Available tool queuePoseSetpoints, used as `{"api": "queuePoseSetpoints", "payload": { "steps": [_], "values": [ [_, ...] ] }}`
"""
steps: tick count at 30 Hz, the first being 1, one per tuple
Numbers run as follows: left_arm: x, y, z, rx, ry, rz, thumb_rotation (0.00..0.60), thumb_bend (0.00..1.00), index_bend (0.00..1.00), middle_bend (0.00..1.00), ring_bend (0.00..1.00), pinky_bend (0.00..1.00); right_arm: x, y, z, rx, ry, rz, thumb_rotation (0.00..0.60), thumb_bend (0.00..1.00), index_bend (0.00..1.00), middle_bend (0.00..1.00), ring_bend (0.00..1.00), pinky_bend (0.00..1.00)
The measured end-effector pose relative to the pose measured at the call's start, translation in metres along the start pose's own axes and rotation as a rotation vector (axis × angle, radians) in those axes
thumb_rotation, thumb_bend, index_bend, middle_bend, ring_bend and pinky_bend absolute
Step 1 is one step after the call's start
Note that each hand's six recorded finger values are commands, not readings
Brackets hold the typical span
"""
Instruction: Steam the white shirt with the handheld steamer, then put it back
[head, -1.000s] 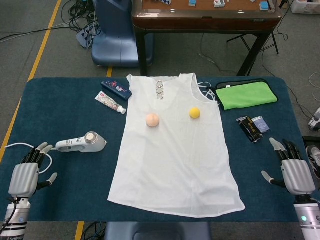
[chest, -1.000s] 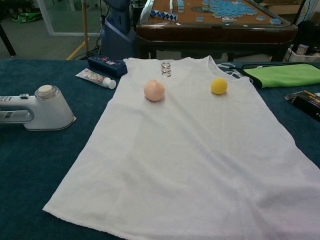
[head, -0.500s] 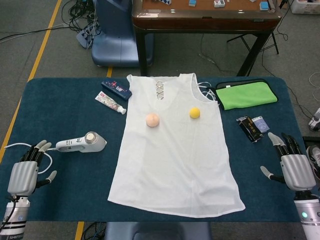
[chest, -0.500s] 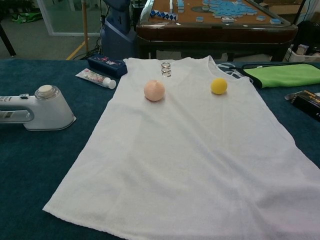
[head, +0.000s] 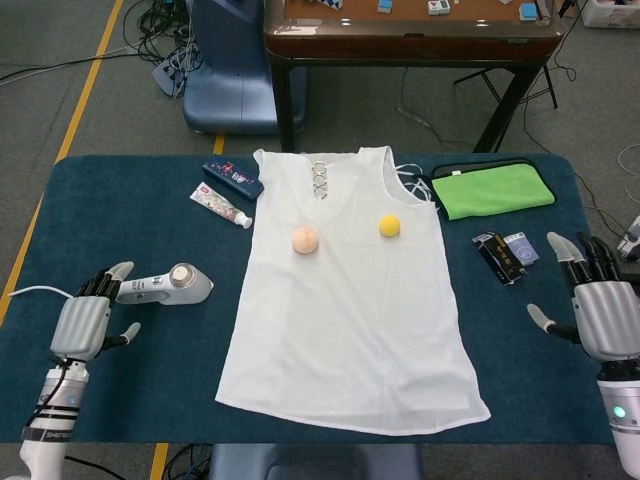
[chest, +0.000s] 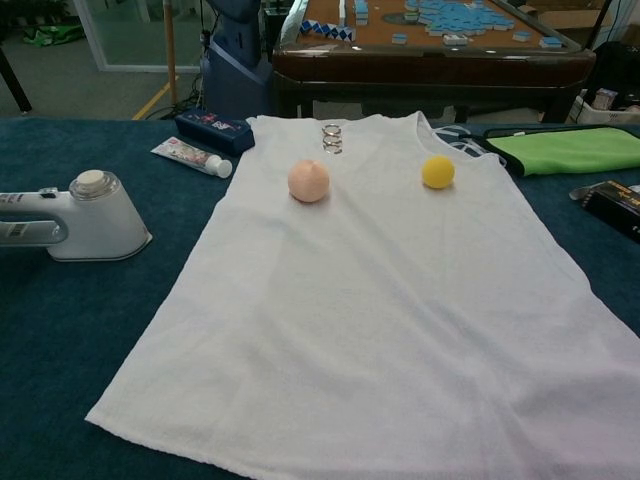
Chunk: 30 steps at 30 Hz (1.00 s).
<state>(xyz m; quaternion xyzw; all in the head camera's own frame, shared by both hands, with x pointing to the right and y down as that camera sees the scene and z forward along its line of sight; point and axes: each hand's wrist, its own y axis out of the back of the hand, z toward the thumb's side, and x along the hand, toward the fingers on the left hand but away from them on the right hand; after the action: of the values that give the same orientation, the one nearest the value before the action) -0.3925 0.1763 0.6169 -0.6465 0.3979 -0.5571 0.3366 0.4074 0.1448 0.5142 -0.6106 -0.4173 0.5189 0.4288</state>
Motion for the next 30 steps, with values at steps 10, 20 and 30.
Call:
{"api": "queuePoseSetpoints", "payload": {
  "steps": [10, 20, 30],
  "values": [
    [0.029, -0.023, 0.012, 0.05, 0.017, -0.024, 0.6, 0.2, 0.02, 0.08, 0.07, 0.13, 0.008, 0.001, -0.009, -0.01, -0.024, 0.01, 0.6, 0.22, 0.01, 0.15, 0.0, 0.0],
    [0.052, -0.043, 0.002, 0.114, 0.074, -0.047, 0.6, 0.2, 0.0, 0.04, 0.02, 0.11, 0.014, 0.001, -0.014, -0.018, -0.036, 0.014, 0.6, 0.22, 0.01, 0.15, 0.0, 0.0],
    [0.072, -0.057, -0.006, 0.11, 0.106, -0.055, 0.6, 0.2, 0.04, 0.04, 0.03, 0.11, 0.019, -0.001, -0.02, -0.026, -0.052, 0.016, 0.6, 0.22, 0.01, 0.15, 0.0, 0.0]
  ]
}}
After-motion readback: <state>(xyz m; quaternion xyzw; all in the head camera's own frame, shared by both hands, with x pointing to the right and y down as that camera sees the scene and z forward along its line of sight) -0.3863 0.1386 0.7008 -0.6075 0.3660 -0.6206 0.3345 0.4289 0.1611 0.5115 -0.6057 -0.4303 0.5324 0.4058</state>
